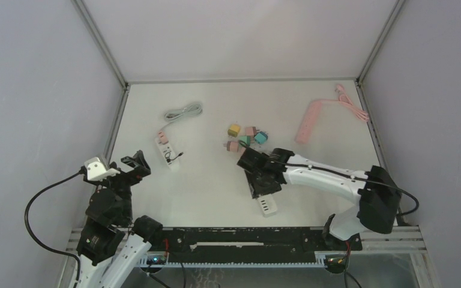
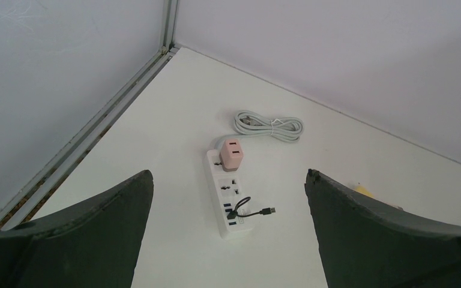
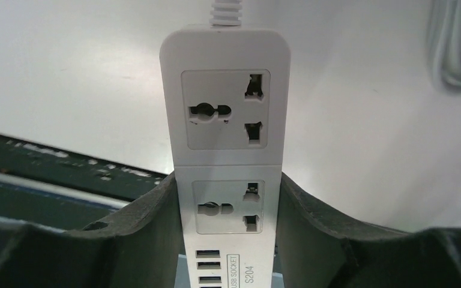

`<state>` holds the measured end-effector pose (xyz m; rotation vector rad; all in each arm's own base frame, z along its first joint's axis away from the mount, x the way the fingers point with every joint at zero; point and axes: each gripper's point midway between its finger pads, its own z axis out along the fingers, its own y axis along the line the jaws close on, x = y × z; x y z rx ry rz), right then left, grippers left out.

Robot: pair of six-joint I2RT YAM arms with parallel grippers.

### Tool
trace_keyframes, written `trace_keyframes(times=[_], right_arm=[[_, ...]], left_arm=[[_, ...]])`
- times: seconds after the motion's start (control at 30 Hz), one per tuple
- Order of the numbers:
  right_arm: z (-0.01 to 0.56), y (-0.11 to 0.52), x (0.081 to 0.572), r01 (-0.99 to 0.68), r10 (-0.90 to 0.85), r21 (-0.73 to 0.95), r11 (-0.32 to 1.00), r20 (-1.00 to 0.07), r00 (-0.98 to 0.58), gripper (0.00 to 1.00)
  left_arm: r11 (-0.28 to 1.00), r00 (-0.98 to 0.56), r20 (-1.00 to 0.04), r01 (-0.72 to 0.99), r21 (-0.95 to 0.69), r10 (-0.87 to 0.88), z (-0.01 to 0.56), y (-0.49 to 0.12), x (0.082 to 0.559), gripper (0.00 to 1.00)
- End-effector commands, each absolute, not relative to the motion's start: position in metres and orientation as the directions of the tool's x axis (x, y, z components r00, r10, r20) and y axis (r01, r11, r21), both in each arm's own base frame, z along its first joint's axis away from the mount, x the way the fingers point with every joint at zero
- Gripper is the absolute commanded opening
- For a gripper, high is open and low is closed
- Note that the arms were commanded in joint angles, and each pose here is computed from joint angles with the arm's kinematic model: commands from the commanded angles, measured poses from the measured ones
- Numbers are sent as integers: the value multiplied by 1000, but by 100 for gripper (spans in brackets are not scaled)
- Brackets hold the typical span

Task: Insert the plug
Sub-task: Pick up the socket from the center of the board.

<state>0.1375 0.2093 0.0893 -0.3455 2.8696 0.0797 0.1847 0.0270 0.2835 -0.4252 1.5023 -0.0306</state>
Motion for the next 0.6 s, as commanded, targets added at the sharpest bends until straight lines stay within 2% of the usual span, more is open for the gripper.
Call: trace_keyframes(times=[0.0,0.23,0.47,0.57], right_arm=[[111,272,136,-451,-413,66,890,-304,-859,0],[156,360,150,-710,-593,110,695,-471,-653,0],[202,405,158,-835,-601,79,544,-657,-455,0],[197,405,158,-861,-618,59,504,-672,-408,0]], left_arm=[[927,85,-962,-258,-273,-260,282,28,189,100],[918,92,-961,-287,-276,-260,281,33,188,100],[903,105,-959,-322,-284,-264,280,40,186,100],[903,102,-959,-326,-282,-263,280,40,187,100]])
